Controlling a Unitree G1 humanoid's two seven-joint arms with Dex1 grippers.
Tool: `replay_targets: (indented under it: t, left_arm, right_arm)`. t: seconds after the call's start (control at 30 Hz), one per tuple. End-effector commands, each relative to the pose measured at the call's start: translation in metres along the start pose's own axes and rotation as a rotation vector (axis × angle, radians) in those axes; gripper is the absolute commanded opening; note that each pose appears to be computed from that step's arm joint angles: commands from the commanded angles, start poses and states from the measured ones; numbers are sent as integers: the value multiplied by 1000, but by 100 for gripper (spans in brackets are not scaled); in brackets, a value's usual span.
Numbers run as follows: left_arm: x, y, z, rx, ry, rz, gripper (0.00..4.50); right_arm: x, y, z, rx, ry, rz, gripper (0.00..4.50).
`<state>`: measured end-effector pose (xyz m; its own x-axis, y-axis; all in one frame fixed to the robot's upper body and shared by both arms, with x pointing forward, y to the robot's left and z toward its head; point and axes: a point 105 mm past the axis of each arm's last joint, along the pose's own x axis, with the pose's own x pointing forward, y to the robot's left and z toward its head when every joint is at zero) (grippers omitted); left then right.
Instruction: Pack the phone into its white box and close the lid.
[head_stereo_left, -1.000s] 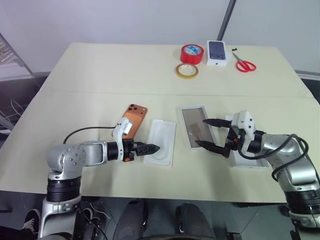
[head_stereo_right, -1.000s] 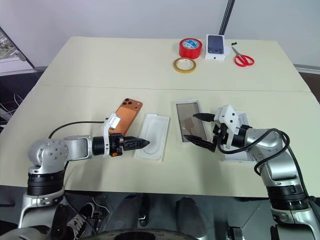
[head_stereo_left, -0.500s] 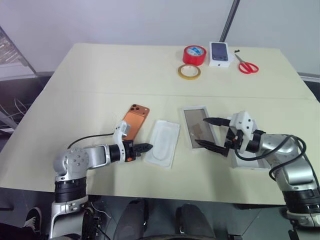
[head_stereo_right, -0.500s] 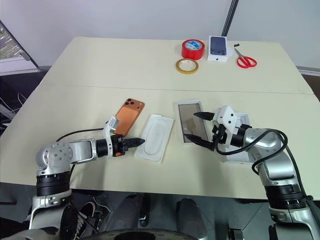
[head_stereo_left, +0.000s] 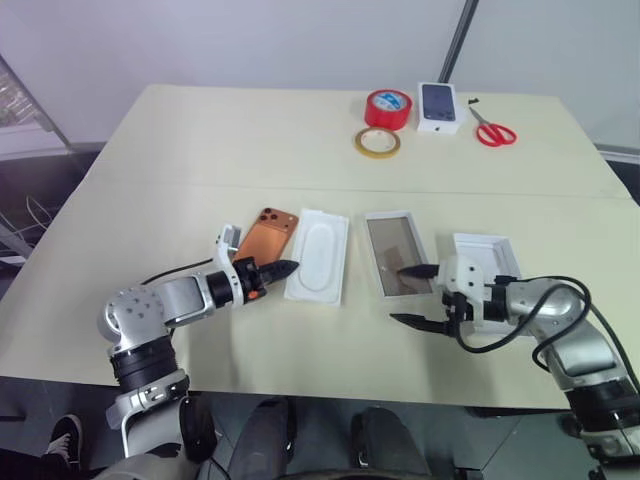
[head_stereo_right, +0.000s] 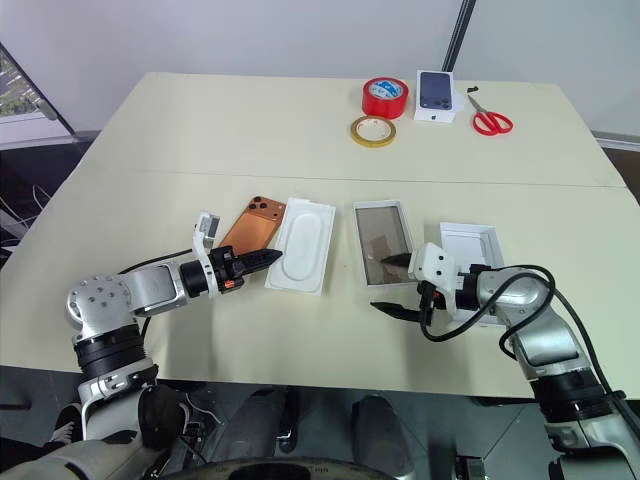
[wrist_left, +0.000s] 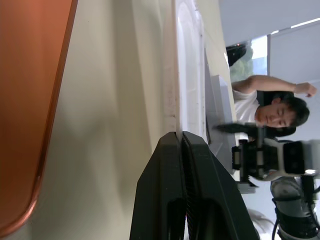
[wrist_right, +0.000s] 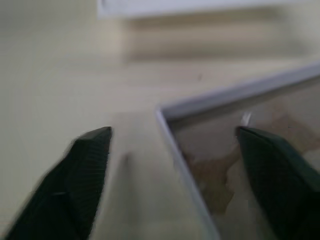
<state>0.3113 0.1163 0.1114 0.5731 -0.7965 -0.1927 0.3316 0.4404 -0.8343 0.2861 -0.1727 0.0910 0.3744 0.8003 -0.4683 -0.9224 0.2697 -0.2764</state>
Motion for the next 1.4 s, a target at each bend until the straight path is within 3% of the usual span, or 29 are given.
replay_targets:
  t: [0.03, 0.17, 0.43, 0.6, 0.7, 0.77, 0.9, 1.1, 1.33, 1.4]
  left_arm:
    - [-1, -9, 15, 29, -63, -25, 0]
    - [-3, -18, 29, 67, -125, -41, 0]
    - [6, -27, 48, 81, -225, -32, 0]
    - [12, -32, 46, 87, -208, -48, 0]
    - [20, -32, 36, 91, -165, -44, 0]
    - [23, -32, 30, 98, -142, -51, 0]
    - [27, -33, 25, 107, -127, -59, 0]
    - [42, -40, 15, 82, -82, -105, 0]
    - [61, -46, 3, 102, -4, -137, 0]
    - [62, -46, 2, 104, 2, -134, 64]
  right_arm:
    - [2, -6, 2, -82, 28, 24, 197]
    - [8, -5, 5, -82, 11, 47, 8]
    - [46, 3, 41, -120, -103, 43, 8]
    - [58, 3, 58, -85, -155, 20, 8]
    - [55, 5, 60, -62, -163, 14, 91]
    - [47, 4, 61, -62, -160, 1, 188]
    - [18, -2, 75, 3, -215, -56, 188]
    - [-24, -20, 39, 21, -84, -200, 188]
    - [-26, -39, 38, -15, -96, -300, 188]
    - [-22, -40, 39, -19, -106, -311, 192]
